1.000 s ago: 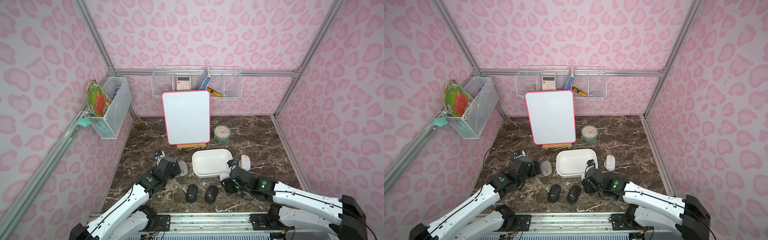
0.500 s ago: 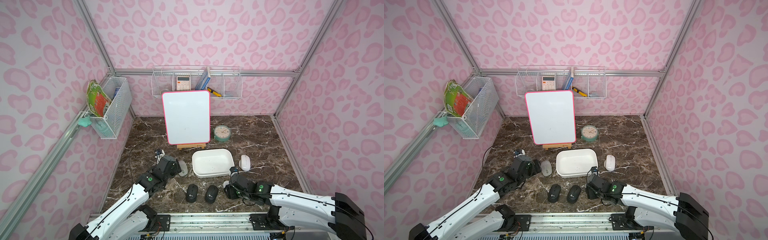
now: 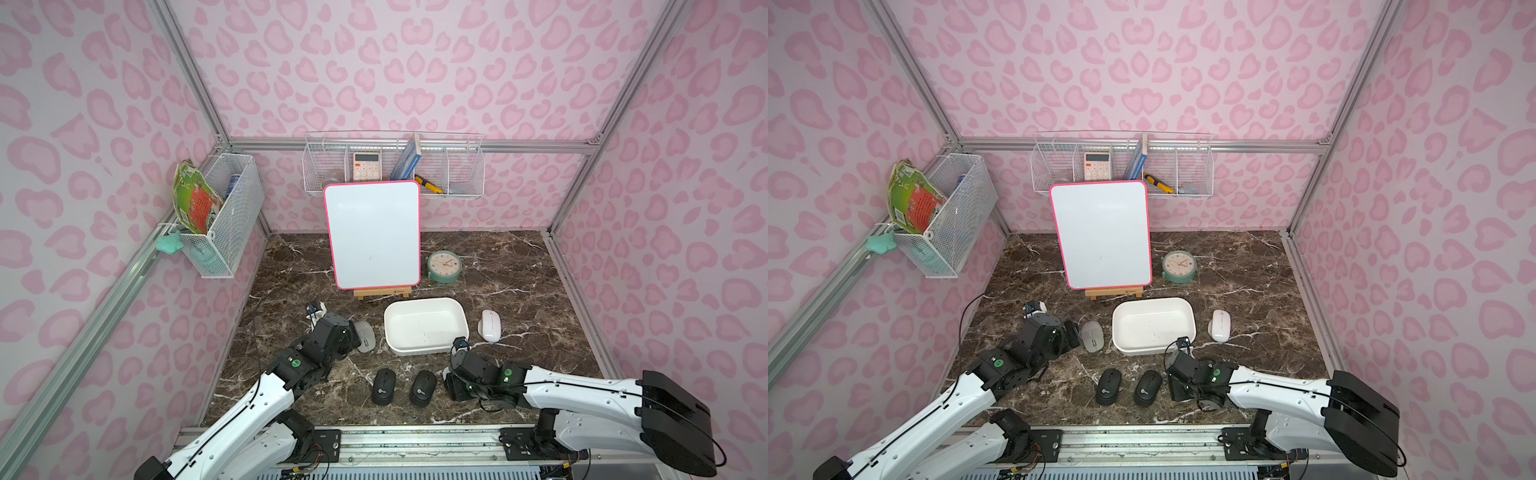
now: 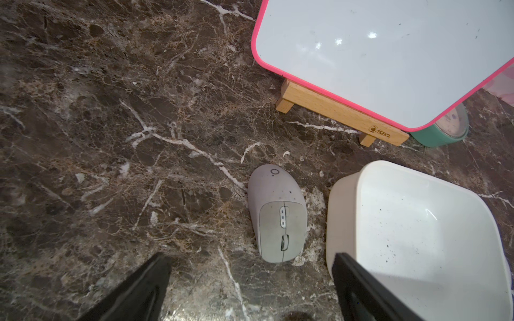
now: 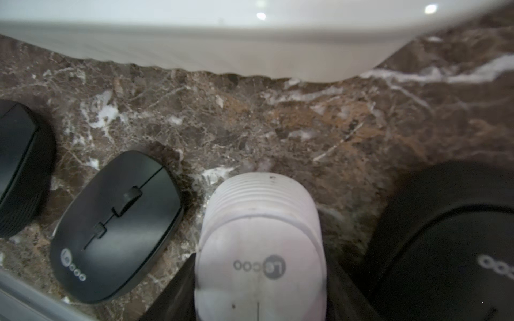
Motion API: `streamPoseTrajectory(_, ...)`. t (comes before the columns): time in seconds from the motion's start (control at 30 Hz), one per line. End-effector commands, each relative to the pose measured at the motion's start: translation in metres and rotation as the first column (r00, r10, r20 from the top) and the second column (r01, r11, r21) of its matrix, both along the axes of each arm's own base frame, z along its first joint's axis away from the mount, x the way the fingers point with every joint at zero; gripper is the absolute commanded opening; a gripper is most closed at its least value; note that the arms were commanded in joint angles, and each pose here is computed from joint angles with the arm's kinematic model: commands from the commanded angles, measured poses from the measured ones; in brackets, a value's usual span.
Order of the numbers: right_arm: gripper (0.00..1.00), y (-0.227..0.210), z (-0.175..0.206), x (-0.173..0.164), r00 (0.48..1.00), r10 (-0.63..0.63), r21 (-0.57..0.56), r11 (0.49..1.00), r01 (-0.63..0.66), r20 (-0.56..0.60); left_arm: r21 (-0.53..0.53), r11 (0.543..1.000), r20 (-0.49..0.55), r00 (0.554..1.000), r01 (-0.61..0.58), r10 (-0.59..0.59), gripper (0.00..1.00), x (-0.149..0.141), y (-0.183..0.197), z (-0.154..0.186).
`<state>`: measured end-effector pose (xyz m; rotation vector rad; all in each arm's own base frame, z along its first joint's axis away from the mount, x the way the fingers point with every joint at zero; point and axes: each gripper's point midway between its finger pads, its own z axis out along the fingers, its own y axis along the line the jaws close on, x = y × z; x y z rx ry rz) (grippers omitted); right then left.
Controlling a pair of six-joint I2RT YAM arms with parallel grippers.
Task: Take out the mouse from the storage box
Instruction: Place the mouse at the center of the board.
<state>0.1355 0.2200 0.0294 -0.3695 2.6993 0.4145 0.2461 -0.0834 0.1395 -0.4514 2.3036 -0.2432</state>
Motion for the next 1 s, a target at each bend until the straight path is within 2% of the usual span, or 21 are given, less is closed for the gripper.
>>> streamPoseTrajectory(0.0, 0.58, 0.004, 0.003, 0.004, 1.000, -0.014, 0.005, 1.000, 0.014, 0.021, 0.005, 1.000, 0.006, 1.000, -0.015, 0.015, 0.97, -0.001, 0.004, -0.001)
streamPoseTrajectory(0.13, 0.70, 0.004, 0.006, 0.006, 0.999, -0.028, -0.003, 1.000, 0.028, 0.037, 0.003, 1.000, 0.012, 1.000, -0.016, 0.016, 0.98, -0.002, 0.005, 0.002)
streamPoseTrajectory(0.27, 0.76, 0.006, 0.009, 0.007, 0.998, -0.024, 0.006, 1.000, 0.023, 0.051, 0.007, 1.000, 0.025, 0.999, -0.021, 0.021, 0.98, -0.002, 0.007, 0.005)
streamPoseTrajectory(0.53, 0.75, 0.004, 0.017, 0.009, 0.995, -0.045, 0.008, 0.999, 0.045, 0.085, 0.001, 1.000, 0.028, 1.000, -0.015, 0.015, 0.98, -0.004, 0.007, 0.002)
streamPoseTrajectory(0.77, 0.77, -0.010, 0.062, 0.024, 0.960, -0.127, 0.085, 0.990, 0.109, 0.248, -0.027, 0.999, 0.063, 0.998, 0.030, -0.028, 0.99, -0.007, 0.002, 0.008)
streamPoseTrajectory(0.9, 0.82, -0.037, 0.080, 0.042, 0.902, -0.177, 0.082, 0.984, 0.157, 0.395, -0.011, 1.000, 0.143, 0.989, 0.025, -0.023, 0.99, -0.006, 0.009, 0.017)
streamPoseTrajectory(0.97, 0.82, -0.050, 0.088, 0.056, 0.877, -0.208, 0.087, 0.978, 0.189, 0.433, 0.010, 1.000, 0.156, 0.988, 0.021, -0.022, 0.99, -0.005, 0.012, 0.023)
